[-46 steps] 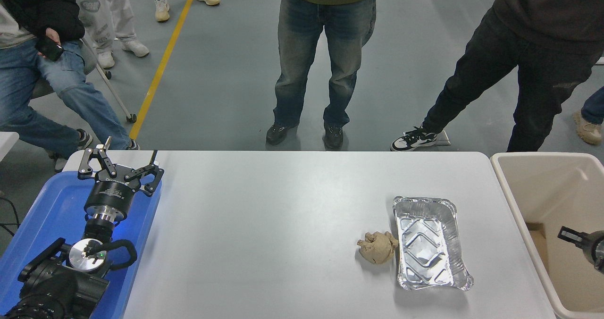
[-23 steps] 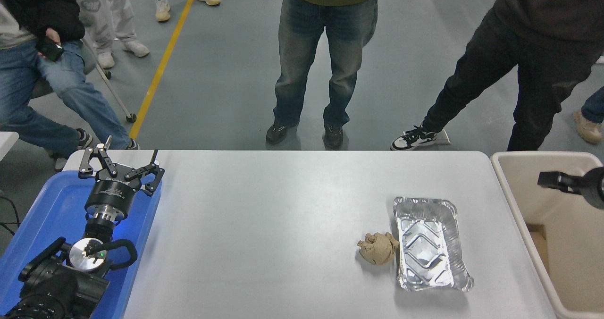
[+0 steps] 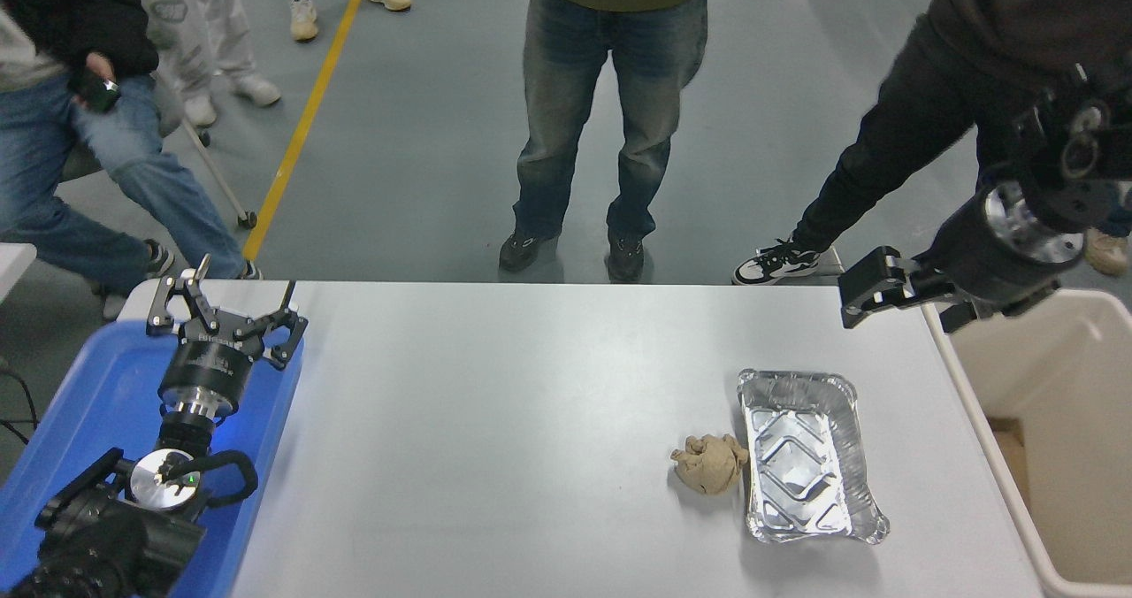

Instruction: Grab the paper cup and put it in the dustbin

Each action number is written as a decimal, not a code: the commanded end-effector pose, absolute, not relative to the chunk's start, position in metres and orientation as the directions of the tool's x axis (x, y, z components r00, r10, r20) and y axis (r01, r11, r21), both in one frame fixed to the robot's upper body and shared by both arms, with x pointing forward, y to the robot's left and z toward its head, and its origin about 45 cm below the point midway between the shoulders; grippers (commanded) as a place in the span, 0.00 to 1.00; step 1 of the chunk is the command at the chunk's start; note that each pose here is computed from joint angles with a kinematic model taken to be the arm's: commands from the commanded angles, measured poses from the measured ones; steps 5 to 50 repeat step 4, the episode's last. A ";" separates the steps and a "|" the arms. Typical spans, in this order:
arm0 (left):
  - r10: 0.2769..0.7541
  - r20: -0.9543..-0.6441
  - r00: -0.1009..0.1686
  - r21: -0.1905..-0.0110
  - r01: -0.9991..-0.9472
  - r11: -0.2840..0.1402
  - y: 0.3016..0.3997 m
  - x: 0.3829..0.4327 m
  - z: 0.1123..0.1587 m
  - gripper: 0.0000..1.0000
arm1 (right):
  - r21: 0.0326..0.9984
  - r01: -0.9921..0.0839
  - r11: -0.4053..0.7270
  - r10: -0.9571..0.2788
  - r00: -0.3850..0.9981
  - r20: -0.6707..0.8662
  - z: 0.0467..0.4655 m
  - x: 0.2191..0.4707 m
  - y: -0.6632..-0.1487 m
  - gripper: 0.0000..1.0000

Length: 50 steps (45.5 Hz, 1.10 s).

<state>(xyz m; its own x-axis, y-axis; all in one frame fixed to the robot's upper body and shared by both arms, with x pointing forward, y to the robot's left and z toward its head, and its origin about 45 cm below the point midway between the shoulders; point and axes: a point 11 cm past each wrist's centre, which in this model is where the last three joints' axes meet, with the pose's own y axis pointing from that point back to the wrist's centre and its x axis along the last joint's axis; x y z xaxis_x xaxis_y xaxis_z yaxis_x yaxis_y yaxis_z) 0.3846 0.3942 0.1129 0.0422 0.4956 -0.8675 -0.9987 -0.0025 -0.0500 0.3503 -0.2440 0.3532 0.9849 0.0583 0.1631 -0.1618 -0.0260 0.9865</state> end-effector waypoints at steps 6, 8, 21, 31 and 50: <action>0.495 -0.868 0.042 -0.050 -0.999 -0.004 0.3944 0.3845 0.1128 0.99 | 0.991 -0.129 -0.022 0.152 0.980 0.131 0.360 0.340 -0.187 1.00; 0.495 -0.868 0.042 -0.050 -0.999 -0.004 0.3944 0.3845 0.1128 0.99 | 0.991 -0.129 -0.022 0.152 0.980 0.131 0.360 0.340 -0.187 1.00; 0.495 -0.868 0.042 -0.050 -0.999 -0.004 0.3944 0.3845 0.1128 0.99 | 0.991 -0.129 -0.022 0.152 0.980 0.131 0.360 0.340 -0.187 1.00; 0.495 -0.868 0.042 -0.050 -0.999 -0.004 0.3944 0.3845 0.1128 0.99 | 0.991 -0.129 -0.022 0.152 0.980 0.131 0.360 0.340 -0.187 1.00; 0.495 -0.868 0.042 -0.050 -0.999 -0.004 0.3944 0.3845 0.1128 0.99 | 0.991 -0.129 -0.022 0.152 0.980 0.131 0.360 0.340 -0.187 1.00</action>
